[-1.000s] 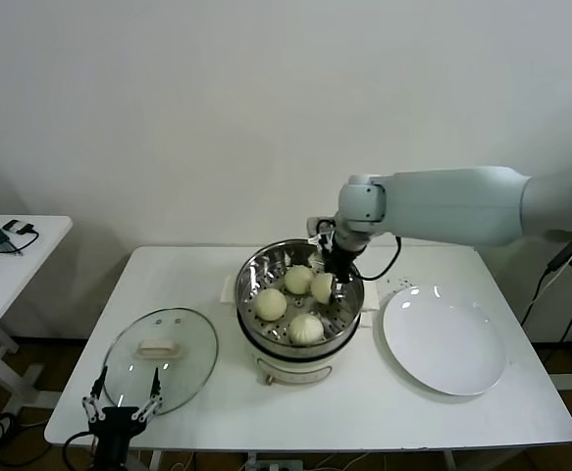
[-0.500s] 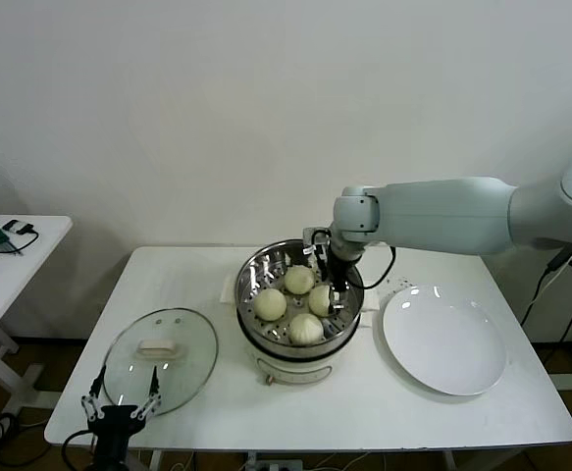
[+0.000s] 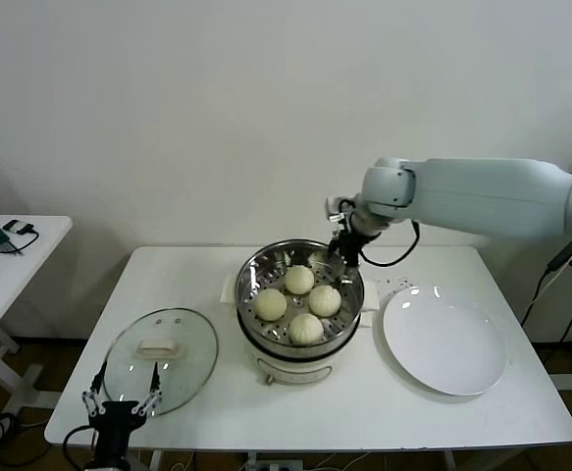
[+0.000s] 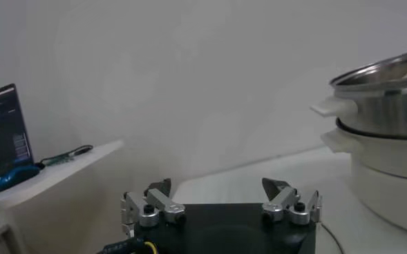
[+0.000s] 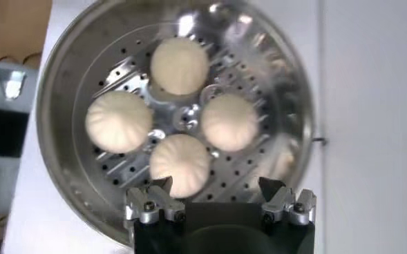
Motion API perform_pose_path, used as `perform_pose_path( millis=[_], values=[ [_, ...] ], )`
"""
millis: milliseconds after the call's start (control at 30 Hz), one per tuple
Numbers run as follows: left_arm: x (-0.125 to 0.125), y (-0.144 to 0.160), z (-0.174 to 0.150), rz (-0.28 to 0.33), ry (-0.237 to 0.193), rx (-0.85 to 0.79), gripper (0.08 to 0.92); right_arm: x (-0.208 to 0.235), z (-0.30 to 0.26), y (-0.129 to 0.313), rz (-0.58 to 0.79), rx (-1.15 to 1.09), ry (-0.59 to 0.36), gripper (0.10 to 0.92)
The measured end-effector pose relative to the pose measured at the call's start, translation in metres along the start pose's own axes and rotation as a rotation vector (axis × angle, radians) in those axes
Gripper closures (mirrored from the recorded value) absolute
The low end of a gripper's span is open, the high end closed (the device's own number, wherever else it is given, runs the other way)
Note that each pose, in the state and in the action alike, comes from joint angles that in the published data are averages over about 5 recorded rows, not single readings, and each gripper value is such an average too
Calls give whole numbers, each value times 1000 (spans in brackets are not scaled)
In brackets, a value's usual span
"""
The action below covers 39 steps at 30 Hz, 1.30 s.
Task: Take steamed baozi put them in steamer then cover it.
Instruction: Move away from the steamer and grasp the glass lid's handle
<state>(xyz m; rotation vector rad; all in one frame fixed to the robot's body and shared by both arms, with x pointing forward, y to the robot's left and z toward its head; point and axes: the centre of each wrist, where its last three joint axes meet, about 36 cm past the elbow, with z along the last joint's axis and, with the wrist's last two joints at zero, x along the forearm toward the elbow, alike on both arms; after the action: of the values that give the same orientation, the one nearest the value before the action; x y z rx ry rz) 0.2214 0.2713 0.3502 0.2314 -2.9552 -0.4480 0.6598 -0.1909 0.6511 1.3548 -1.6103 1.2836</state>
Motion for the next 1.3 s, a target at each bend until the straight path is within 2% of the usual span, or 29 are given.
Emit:
perform_pose_path(
  millis=[300,467,700,1000,1167,1300],
  values=[
    [-4,0,-5,6,-24,-10,177,12,70,23,214,-59,-316,200],
    [-8,1,-12,7,-42,-11,177,4,113,50,330,-146,-489,200],
    [-17,3,-21,9,-58,-10,177,-19,154,92,471,-283,-675,200],
    [-27,9,-32,8,-87,-103,177,-43,186,140,626,-453,-828,200],
    [-33,18,-39,-6,-109,-265,177,-55,198,171,698,-553,-875,200],
    [-36,25,-45,-26,-127,-467,177,-64,207,198,745,-629,-893,200]
  ],
)
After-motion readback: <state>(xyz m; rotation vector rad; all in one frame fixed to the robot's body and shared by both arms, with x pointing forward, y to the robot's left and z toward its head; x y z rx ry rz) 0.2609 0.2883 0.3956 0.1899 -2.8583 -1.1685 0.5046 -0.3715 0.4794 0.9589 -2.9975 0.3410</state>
